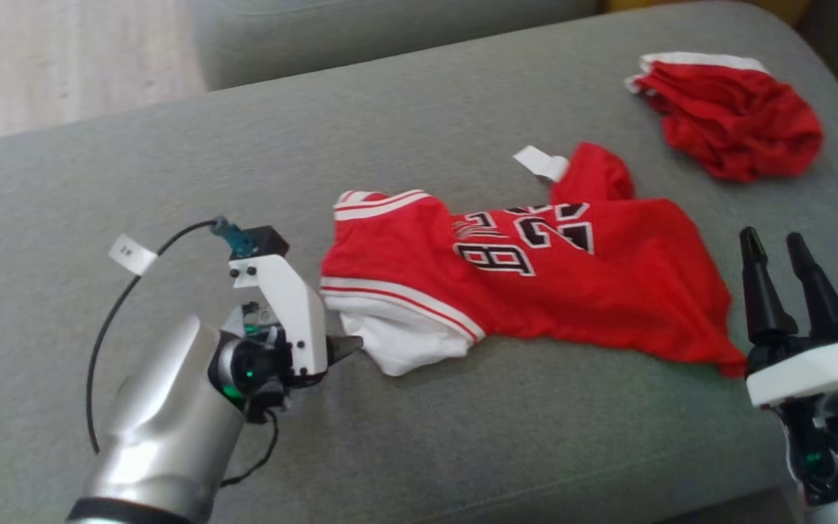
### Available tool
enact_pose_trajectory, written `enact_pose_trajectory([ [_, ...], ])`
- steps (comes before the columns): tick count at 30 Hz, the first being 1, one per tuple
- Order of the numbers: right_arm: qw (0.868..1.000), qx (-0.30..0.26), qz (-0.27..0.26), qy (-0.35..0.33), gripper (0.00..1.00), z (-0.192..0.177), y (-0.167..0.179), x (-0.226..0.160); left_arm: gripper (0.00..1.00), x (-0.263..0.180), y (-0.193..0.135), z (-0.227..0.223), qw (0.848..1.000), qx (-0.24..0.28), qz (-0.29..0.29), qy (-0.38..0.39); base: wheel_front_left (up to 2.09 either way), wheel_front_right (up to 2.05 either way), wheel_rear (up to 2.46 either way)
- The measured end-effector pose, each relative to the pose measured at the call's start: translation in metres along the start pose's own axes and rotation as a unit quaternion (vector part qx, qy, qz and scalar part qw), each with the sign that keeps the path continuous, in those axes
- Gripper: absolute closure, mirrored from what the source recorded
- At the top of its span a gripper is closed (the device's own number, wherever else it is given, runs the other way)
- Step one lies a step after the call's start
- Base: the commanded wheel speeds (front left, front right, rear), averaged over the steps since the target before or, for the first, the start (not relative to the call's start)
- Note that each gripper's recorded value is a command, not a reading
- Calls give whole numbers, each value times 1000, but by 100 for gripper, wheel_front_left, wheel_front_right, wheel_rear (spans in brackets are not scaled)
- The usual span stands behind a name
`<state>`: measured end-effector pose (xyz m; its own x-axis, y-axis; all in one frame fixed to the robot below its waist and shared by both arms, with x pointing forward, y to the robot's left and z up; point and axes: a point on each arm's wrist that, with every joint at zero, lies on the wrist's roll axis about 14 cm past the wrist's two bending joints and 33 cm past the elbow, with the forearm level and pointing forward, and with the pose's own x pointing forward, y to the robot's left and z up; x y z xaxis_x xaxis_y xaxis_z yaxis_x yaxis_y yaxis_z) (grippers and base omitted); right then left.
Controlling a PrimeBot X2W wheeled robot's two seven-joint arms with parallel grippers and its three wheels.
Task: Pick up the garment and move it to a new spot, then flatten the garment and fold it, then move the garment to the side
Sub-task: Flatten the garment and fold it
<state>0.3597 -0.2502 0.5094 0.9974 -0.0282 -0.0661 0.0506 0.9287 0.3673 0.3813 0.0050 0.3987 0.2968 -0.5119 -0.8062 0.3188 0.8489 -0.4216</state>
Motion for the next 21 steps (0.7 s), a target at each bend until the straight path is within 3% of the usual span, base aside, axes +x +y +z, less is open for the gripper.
enact_pose_trajectory([
  [7,999,6,-32,1,0,-4,-19,-11,1,18,2,2,999,-5,16,37,0,0,0],
  [8,999,8,-34,1,0,-5,-21,-12,12,20,2,3,999,-7,17,39,0,0,0],
  [11,999,10,-37,4,0,-8,-23,-12,83,22,7,8,999,-10,27,36,0,0,0],
  [12,999,11,-36,4,0,-8,-22,-11,100,22,9,7,999,-14,29,38,0,0,0],
  [21,1000,12,-16,1,0,-6,-11,1,100,7,8,11,1000,-14,4,26,0,0,0],
])
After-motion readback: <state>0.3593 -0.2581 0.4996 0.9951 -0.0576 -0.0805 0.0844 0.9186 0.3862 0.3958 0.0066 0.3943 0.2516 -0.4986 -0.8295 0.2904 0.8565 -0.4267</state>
